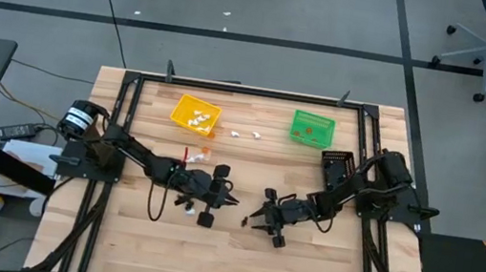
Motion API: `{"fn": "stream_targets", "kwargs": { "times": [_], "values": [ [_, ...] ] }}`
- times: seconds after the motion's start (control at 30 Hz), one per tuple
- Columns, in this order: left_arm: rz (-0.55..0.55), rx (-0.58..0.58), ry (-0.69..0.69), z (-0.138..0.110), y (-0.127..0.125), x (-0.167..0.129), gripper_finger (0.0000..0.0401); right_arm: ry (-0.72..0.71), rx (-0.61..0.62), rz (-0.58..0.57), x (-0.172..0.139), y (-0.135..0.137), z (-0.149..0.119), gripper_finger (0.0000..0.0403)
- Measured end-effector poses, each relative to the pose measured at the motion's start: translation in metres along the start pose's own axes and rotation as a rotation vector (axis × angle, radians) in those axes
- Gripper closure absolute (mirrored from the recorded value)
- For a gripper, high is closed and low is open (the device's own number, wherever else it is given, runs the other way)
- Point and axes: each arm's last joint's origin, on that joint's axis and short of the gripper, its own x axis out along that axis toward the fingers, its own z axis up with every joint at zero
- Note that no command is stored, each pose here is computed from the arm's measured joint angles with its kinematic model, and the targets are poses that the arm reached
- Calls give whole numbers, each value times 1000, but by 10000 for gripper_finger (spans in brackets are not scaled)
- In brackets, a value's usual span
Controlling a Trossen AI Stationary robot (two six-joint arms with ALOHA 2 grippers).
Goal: Sort Halloween decoration
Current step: Put the black skeleton toy into the black bin
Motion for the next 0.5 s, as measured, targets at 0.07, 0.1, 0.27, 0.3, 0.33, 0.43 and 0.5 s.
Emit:
{"fn": "stream_targets", "kwargs": {
  "times": [0.07,0.1,0.27,0.3,0.33,0.43,0.5],
  "values": [
    [-2,-5,2,0,0,0,401,6,-5,0,0,0,-2,239],
    [-2,-7,1,0,0,0,401,5,-7,0,-1,0,-2,242],
    [-11,-55,34,-3,-2,0,401,-32,-2,-46,-2,-1,2,251],
    [-27,-64,46,-4,-4,0,401,-35,-3,-49,-3,-2,3,250],
    [-48,-66,56,-5,-7,-1,401,-37,-7,-53,-4,-2,4,248],
    [-115,-52,86,-8,-19,-3,401,-47,-7,-67,-6,-3,7,240],
    [-131,-42,99,-9,-24,-4,401,-83,-2,-72,-6,-3,11,233]
  ]
}}
